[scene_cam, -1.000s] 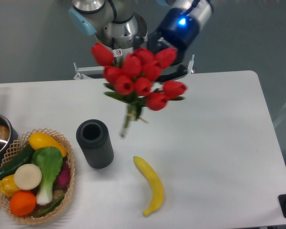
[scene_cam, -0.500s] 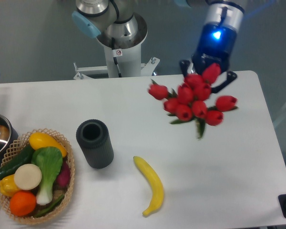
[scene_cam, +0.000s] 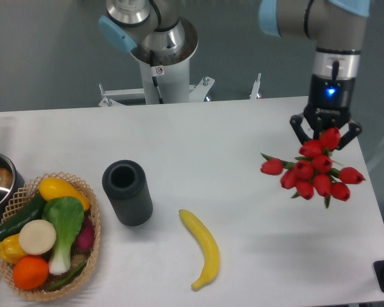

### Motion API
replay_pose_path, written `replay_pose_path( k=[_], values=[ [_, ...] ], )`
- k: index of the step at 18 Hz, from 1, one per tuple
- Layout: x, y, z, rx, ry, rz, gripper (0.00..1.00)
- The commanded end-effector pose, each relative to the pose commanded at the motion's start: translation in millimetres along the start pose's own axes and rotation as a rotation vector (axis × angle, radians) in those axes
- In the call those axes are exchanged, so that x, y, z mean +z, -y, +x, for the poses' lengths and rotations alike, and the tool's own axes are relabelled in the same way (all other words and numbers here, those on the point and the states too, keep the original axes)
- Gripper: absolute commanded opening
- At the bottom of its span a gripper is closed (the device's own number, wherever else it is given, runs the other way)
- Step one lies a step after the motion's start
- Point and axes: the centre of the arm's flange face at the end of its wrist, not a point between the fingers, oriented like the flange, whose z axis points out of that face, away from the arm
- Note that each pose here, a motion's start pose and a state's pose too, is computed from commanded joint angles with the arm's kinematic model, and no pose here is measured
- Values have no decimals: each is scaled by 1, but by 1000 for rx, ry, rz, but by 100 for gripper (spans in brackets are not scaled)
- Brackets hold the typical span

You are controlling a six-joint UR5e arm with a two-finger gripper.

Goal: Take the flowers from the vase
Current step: 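Carry the tulips away from the vase over the empty table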

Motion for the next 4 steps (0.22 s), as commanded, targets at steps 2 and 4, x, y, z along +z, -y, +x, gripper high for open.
replay_pose_path(
  k=[2, 4],
  values=[
    [10, 1, 2, 8, -2, -33, 0],
    [22, -4, 3, 8, -9, -64, 0]
  ],
)
